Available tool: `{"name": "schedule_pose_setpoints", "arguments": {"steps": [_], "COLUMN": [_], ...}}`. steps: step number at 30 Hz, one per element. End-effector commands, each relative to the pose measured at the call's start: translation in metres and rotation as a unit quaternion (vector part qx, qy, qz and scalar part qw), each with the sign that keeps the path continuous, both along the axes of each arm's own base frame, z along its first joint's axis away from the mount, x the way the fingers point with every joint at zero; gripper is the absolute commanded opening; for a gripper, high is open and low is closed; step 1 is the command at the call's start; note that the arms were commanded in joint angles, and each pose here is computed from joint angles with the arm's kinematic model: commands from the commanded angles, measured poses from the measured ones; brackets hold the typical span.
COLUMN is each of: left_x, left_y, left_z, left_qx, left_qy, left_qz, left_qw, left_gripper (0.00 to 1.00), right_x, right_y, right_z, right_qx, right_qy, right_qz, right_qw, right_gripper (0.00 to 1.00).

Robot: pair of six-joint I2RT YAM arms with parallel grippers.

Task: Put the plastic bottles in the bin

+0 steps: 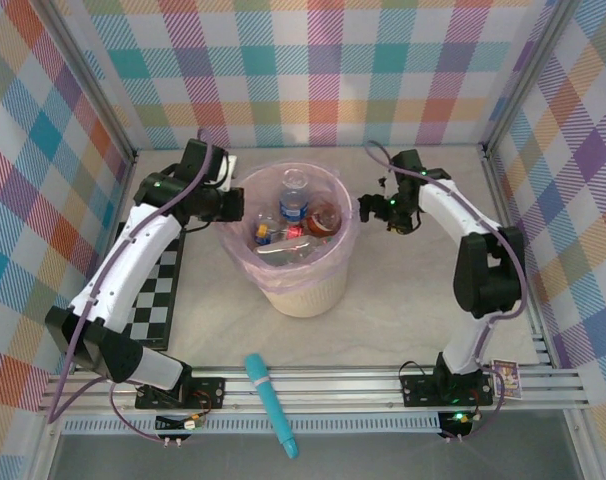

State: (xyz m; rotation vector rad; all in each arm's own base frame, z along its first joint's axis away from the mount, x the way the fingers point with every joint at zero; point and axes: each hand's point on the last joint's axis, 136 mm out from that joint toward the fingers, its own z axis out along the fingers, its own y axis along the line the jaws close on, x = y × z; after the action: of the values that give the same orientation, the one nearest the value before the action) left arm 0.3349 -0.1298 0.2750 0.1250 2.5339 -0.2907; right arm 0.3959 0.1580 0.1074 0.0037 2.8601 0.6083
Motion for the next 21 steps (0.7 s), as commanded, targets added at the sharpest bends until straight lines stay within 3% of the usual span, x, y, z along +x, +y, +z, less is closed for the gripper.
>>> {"name": "schedule_pose_setpoints", "arguments": {"steps": [1, 12, 21], "left_x": [-0.022, -0.042, -0.035], "left_y": [0.023, 0.080, 0.082], "left_z": [0.020, 0.027, 0.019], "left_qx": [-0.018, -0.008, -0.028], "left_qy": [-0.006, 0.010, 0.018], "left_qz": [0.032, 0.101, 0.109], "left_qw": [0.999, 0.995, 0.993], "left_gripper": [0.00, 0.00, 0.00], "right_x": [0.020, 0.039, 0.041], "right_y": [0.016, 0.035, 0.030], "right_z": [0.003, -0.045, -0.066], "right_qx": [-0.006, -0.036, -0.053], "right_qy": [-0.036, -0.004, 0.005], "right_qz": [0.043, 0.062, 0.065], "right_qw": [0.998, 0.997, 0.996], "right_gripper": [0.99, 0.99, 0.98]}}
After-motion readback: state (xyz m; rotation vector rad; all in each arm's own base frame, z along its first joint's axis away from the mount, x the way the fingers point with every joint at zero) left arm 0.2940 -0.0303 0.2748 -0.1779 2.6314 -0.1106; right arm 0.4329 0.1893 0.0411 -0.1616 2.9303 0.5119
